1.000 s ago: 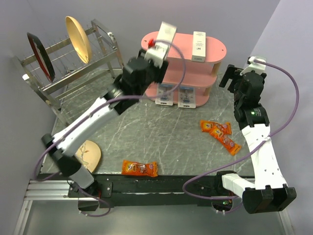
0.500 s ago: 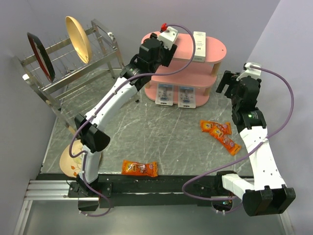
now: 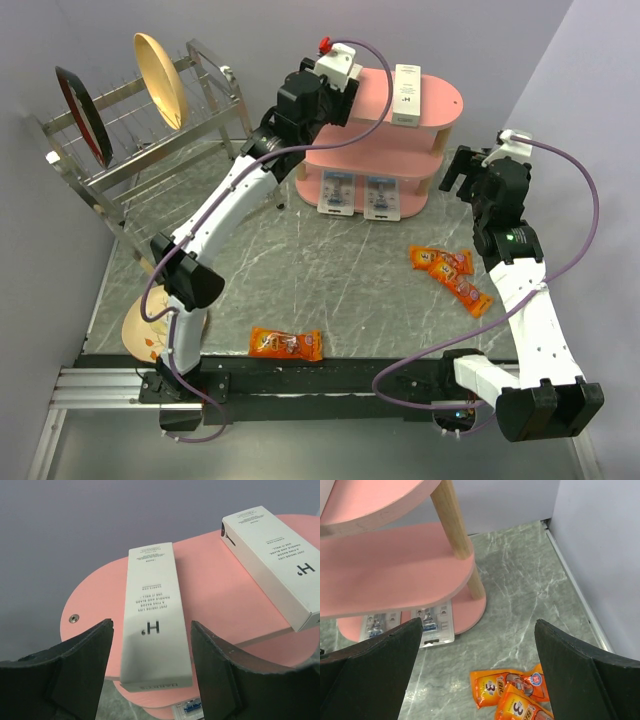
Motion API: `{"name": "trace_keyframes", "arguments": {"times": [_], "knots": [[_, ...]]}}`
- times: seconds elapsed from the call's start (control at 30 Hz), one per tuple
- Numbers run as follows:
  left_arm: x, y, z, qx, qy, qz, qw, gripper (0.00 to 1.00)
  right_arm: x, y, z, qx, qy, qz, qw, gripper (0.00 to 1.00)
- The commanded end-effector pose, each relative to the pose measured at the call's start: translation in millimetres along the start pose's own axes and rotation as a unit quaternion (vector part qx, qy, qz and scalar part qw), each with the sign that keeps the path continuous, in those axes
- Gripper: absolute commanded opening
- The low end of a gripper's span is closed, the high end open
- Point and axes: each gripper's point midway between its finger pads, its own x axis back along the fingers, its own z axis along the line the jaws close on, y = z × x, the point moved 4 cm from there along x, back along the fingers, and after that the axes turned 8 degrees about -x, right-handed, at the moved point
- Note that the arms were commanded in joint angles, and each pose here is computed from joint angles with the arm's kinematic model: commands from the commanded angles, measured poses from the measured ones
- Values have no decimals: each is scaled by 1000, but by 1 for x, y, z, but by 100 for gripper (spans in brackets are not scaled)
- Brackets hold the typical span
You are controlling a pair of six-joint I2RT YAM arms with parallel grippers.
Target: Place and organize the shaving razors onto the shelf
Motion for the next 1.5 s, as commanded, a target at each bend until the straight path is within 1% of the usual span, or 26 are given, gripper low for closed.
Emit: {"name": "trace_keyframes", "arguments": {"times": [0.0, 0.17, 0.23, 0.3, 0.37, 0.43, 0.47, 0.53, 0.57, 0.63, 0.67, 0.7, 0.73, 0.77, 0.8, 0.83, 0.87, 0.9, 0.93, 0.97, 1.0, 1.03, 1.07, 1.17, 1.43, 1.47], "knots": [[1, 23, 0, 26, -14, -40, 999, 69, 1, 11, 2, -17, 9, -24, 1000, 100], [-5, 19, -4, 31, -17, -38, 999, 68, 0, 8, 2, -19, 10, -21, 1000, 100], [-7, 19, -3, 35, -11, -39, 999, 71, 0, 7, 3, -20, 13, -20, 1000, 100], [-1, 35, 9, 52, 14, -58, 997, 74, 2, 9, 4, -19, 20, -23, 999, 100], [18, 68, 26, 64, 34, -98, 992, 77, 3, 12, 7, -16, 28, -27, 999, 100], [34, 88, 40, 60, 50, -122, 990, 81, 3, 13, 7, -14, 30, -28, 999, 100], [51, 105, 54, 55, 64, -140, 987, 82, 3, 12, 7, -13, 30, -28, 999, 100], [63, 112, 62, 47, 76, -147, 985, 82, 3, 11, 7, -13, 31, -28, 999, 100], [80, 124, 74, 47, 88, -156, 983, 82, 2, 10, 7, -12, 31, -25, 999, 100], [87, 115, 75, 34, 85, -139, 986, 83, 1, 8, 7, -12, 29, -22, 999, 100], [105, 122, 83, 32, 86, -146, 985, 83, 0, 7, 7, -13, 31, -19, 999, 100], [100, 99, 73, 17, 64, -114, 991, 79, -1, 4, 7, -13, 32, -16, 999, 100], [103, 90, 73, 10, 52, -103, 993, 75, -3, 2, 8, -12, 32, -10, 999, 100], [115, 88, 77, 7, 42, -101, 994, 66, -4, -1, 11, -14, 42, -4, 999, 100], [108, 61, 65, -3, 11, -73, 997, 38, -4, -1, 13, -21, 49, -1, 999, 100], [108, 47, 65, -6, 0, -53, 999, 14, -6, -3, 16, -27, 59, 4, 998, 100], [108, 31, 61, 4, -13, -35, 999, 1, -6, -3, 21, -35, 75, 9, 997, 90], [109, 23, 57, 7, -30, -31, 999, 1, -4, -3, 32, -37, 117, 21, 992, 83], [109, 25, 52, 9, -62, -56, 996, 1, -6, -2, 36, -40, 131, 23, 990, 74], [110, 10, 45, -1, -80, -49, 996, 1, -6, -2, 42, -42, 149, 28, 988, 55], [110, 9, 43, -5, -87, -57, 995, 1, -3, 2, 53, -39, 184, 32, 982, 42], [108, 5, 38, -7, -96, -58, 994, 1, -7, 0, 57, -39, 195, 41, 979, 26], [100, -1, 35, -2, -96, -47, 994, 1, -7, 6, 60, -41, 202, 39, 978, 0], [84, -10, 34, 11, -96, -31, 995, 1, -11, 11, 63, -44, 202, 35, 978, 0], [49, -20, 30, 31, -102, -29, 994, 1, -14, 7, 60, -42, 194, 34, 980, 0], [48, -15, 31, 33, -103, -37, 993, 1, -14, 5, 59, -43, 193, 36, 980, 0]]}}
